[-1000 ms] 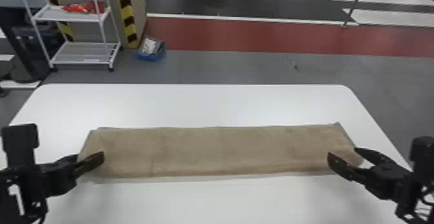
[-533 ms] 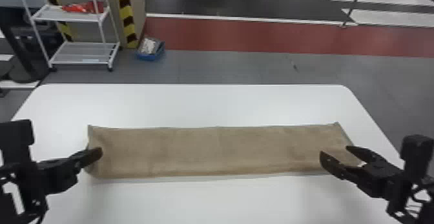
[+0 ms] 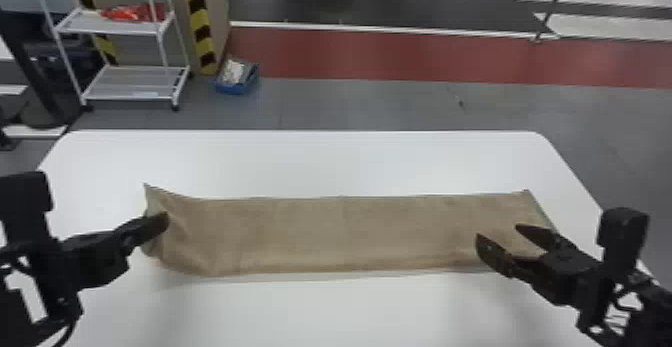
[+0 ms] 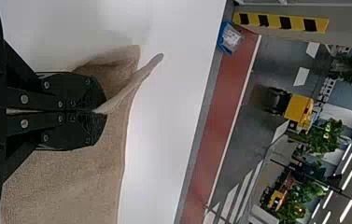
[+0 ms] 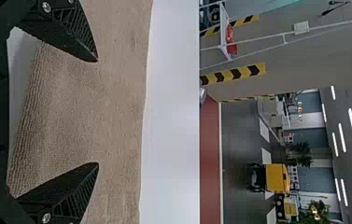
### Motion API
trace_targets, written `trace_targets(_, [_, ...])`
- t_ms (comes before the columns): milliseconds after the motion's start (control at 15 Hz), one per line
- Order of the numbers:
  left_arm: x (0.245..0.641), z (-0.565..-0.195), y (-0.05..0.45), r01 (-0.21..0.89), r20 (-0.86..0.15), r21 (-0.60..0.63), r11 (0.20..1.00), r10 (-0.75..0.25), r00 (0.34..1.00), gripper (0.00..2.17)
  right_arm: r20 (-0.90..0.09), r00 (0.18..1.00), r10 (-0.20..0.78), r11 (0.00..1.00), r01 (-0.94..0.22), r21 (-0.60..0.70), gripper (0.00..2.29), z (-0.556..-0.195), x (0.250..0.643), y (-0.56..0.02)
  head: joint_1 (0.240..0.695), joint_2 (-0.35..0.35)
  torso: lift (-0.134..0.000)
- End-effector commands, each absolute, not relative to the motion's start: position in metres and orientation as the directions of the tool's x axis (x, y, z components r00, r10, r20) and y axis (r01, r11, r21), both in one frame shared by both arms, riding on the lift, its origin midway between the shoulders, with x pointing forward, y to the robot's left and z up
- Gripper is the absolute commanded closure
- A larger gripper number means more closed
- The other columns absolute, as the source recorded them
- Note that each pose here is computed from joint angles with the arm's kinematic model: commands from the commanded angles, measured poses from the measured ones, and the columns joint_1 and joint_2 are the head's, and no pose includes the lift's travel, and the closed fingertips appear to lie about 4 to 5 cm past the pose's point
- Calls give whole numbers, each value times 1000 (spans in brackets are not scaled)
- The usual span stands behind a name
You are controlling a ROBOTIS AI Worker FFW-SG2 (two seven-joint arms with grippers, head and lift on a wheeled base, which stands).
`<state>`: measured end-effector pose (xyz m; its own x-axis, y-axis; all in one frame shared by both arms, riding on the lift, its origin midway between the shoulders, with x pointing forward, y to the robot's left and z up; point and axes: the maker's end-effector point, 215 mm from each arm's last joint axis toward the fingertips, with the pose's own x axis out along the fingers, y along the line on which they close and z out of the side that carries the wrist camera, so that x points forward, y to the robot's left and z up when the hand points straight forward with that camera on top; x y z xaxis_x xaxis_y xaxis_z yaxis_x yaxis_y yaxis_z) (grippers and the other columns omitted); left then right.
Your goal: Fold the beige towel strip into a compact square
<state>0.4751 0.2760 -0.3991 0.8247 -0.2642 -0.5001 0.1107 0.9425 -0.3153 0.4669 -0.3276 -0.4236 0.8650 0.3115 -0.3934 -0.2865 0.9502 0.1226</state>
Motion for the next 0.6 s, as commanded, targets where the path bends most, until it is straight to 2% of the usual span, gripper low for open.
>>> trace_targets(0, [473,-413,289,91,-532,-268,959,-227,816,279,-388,865,317,948,-293,121,87,-423,468,-323,695,-62,-124])
trace_targets(67, [472,-424,300,76,-553,-243,967,-203,808,16,-388,865,317,948,-293,121,87,-422,468,-324,695,-56,-124])
trace_targets(267, [474,-430,331,38,-552,-187,982,-137,823,22,-392,868,304,952,-283,112,87,-420,466,-331,695,-29,-124])
trace_targets(533, [466,-411,353,13,-513,-153,988,-91,854,29,-403,864,303,953,-283,110,87,-424,460,-333,695,13,-124])
